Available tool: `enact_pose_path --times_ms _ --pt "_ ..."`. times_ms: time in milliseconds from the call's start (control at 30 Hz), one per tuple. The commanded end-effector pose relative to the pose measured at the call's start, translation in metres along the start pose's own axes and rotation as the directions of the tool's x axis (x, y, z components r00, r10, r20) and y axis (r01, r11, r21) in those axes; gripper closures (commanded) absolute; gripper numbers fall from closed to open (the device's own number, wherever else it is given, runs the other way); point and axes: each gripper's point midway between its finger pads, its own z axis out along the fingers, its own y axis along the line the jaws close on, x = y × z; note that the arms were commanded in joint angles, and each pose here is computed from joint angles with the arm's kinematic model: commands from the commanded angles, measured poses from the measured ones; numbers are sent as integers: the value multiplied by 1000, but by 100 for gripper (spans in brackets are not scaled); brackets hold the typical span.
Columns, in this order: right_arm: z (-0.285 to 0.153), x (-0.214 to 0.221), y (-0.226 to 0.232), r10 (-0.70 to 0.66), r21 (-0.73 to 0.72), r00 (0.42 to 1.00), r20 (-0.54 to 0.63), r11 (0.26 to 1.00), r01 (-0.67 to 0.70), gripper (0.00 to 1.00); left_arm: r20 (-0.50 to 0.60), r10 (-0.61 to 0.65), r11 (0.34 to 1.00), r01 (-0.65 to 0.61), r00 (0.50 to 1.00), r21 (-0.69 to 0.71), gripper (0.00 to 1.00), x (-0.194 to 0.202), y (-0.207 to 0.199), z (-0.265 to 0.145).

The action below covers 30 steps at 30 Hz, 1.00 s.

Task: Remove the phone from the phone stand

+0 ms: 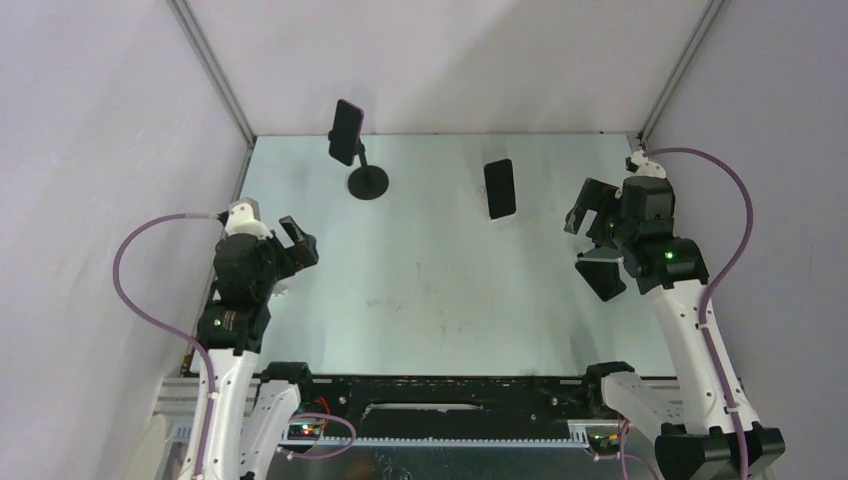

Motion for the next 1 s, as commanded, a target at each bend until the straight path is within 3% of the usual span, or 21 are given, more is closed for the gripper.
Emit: enact_pose_path --times_ms 0,233,367,633,967 --pt "-13 -22 -2 -24 19 996 81 1000 22 0 59 4 1000 -3 998 -17 2 -15 3 -5" --pt "-21 -26 0 -40 -1 993 108 999 41 0 92 -7 998 12 996 -54 2 -22 9 -9" --pt "-23 -28 1 -46 -14 991 127 999 48 0 102 -4 987 20 995 -159 2 -24 27 -13" --pt "-10 -28 44 -19 -222 994 104 974 42 0 128 -24 936 67 991 -346 2 -26 63 -19" --pt "45 -27 102 -103 -302 987 121 944 135 0 95 2 991 10 995 -132 2 -24 26 -29"
